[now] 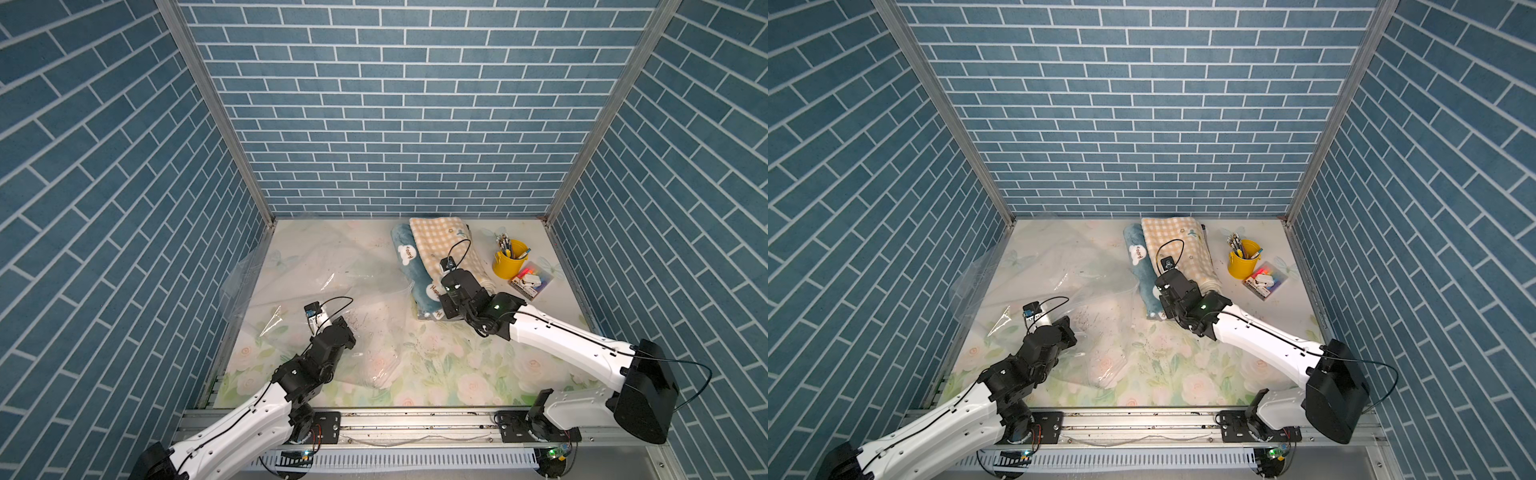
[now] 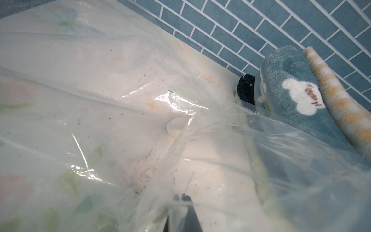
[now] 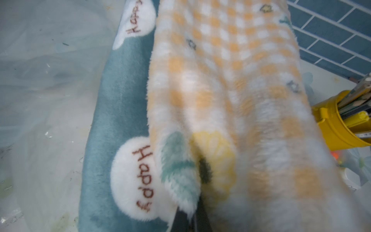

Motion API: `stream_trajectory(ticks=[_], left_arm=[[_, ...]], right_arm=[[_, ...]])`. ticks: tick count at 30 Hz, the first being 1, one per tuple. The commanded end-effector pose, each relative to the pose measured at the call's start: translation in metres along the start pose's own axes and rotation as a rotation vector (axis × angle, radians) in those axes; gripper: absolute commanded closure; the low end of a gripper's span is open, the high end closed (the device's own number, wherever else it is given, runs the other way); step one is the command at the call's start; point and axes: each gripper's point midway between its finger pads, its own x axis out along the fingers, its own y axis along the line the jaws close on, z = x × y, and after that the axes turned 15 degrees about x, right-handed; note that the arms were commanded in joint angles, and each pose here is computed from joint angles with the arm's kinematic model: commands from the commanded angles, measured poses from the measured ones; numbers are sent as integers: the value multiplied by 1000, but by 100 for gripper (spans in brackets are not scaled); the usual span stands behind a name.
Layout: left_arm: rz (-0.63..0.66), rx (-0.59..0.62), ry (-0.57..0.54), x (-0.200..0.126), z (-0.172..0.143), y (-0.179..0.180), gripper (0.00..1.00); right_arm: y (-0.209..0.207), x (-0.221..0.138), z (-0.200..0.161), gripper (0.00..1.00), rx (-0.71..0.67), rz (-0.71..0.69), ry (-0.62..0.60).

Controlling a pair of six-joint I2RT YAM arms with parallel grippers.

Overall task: Take the blanket out of the vacuum bag
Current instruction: Place the blanket at the center of the board.

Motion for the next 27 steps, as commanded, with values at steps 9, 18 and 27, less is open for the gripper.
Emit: stream_trajectory(ticks=[9,18,27], left_arm=[[-22,26,-45,-7,31,-13,99],[-31,24,-41,-8,31,-15,99],[-32,17,-36,-8,25,-11,99]], right_arm=[[41,-62,73,100,38,252,-123],[77,-45,39,100,29,417,24],[87,-32,-23,100,37,513,215]])
